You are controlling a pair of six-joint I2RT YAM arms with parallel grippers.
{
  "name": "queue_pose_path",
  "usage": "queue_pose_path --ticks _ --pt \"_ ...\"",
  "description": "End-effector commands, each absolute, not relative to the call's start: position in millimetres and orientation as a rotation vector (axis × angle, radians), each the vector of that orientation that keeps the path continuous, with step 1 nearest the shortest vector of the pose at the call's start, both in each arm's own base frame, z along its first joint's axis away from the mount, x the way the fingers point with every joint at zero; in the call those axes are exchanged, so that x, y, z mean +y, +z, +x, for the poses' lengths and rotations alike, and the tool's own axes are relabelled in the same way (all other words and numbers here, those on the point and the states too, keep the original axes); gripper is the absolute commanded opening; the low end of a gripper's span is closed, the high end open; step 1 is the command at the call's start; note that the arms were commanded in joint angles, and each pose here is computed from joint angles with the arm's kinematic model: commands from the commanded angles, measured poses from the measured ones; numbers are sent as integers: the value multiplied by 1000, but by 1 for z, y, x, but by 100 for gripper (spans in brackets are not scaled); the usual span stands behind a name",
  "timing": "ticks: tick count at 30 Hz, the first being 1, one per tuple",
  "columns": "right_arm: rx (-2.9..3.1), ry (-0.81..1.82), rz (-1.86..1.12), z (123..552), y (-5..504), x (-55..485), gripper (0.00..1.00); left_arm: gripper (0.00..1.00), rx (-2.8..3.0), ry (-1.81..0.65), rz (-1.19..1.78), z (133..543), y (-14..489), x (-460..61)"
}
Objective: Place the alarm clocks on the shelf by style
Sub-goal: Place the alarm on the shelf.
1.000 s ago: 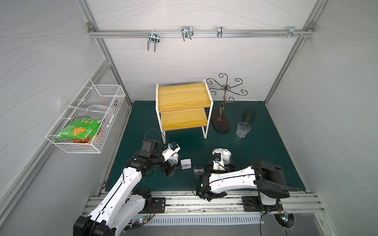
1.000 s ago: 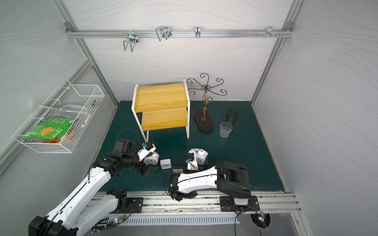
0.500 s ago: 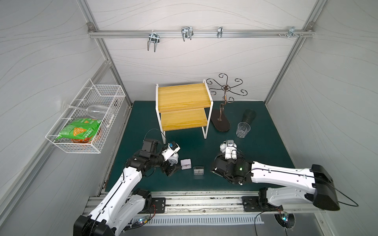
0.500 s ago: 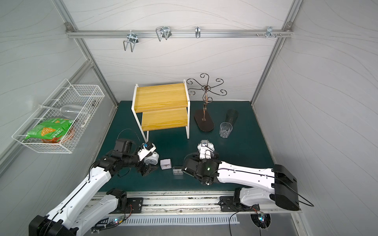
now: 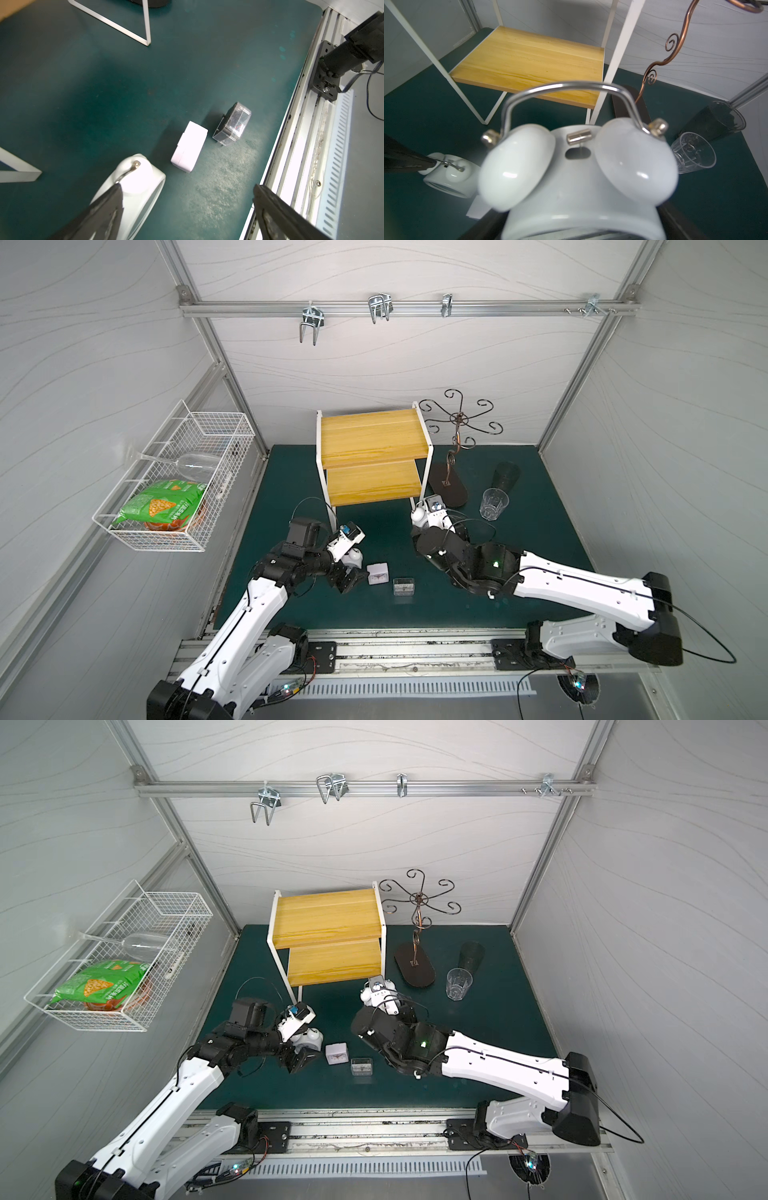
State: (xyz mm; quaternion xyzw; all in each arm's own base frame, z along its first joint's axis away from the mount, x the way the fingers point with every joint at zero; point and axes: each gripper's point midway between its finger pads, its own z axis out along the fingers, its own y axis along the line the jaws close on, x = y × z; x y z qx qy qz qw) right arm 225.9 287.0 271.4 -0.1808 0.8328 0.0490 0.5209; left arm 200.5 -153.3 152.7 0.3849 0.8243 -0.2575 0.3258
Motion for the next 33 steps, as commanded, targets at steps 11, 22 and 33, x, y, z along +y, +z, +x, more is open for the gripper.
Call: queue_pose_path --ticks 11,22,33 --pt "1879 279 -369 267 286 315 64 100 2163 -523 784 235 176 -132" --pt "1835 334 -325 300 275 334 63 99 2176 -530 687 239 176 -117" --pt "1811 306 -309 323 266 357 62 99 2179 -507 661 239 174 -111"
